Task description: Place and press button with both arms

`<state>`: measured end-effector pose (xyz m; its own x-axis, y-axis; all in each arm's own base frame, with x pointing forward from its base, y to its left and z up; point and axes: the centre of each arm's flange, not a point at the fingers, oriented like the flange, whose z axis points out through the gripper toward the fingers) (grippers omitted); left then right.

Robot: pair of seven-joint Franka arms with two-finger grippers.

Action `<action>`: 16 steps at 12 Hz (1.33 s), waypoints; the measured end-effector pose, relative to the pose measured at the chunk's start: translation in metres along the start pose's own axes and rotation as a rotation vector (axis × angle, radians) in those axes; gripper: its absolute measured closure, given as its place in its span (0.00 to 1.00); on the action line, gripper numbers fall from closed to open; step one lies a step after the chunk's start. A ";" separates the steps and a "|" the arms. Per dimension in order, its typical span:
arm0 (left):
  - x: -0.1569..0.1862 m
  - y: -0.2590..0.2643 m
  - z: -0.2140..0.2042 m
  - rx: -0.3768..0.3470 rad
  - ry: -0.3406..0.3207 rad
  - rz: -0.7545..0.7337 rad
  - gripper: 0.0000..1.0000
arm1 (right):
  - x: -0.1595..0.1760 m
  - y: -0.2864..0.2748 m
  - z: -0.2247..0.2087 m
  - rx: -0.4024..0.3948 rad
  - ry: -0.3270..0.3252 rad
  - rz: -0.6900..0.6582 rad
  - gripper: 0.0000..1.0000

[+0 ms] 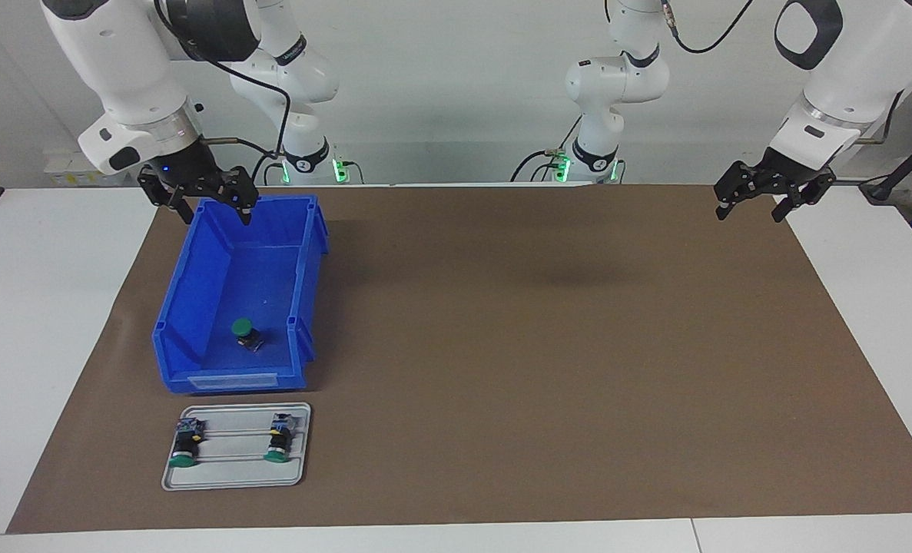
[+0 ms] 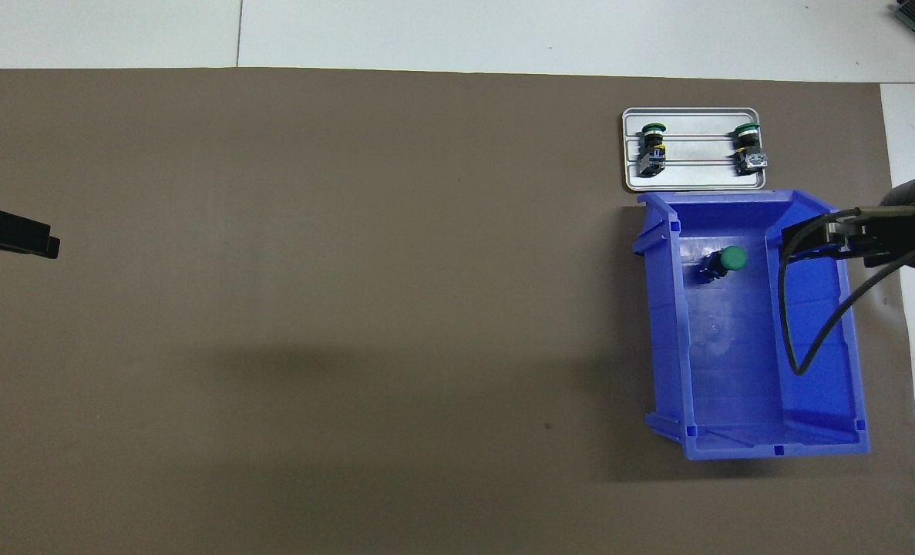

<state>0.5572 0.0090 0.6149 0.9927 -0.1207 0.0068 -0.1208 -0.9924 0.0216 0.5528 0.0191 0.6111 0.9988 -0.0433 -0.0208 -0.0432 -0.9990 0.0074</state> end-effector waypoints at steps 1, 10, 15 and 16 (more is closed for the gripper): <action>0.000 0.000 0.000 0.000 0.000 0.000 0.00 | 0.000 -0.001 -0.001 0.008 0.001 -0.014 0.00; 0.000 0.000 0.000 0.000 0.000 0.000 0.00 | 0.004 0.012 -0.007 0.063 0.039 -0.015 0.00; 0.000 0.000 0.000 0.000 0.000 0.000 0.00 | 0.005 0.016 -0.007 0.025 0.040 0.010 0.00; 0.000 0.000 0.000 0.000 0.000 0.000 0.00 | 0.005 0.016 -0.007 0.021 0.040 0.030 0.00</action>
<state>0.5572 0.0090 0.6149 0.9927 -0.1207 0.0068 -0.1208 -0.9924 0.0216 0.5569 0.0026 0.6179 0.9971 -0.0736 0.0196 -0.0733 -0.9972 -0.0131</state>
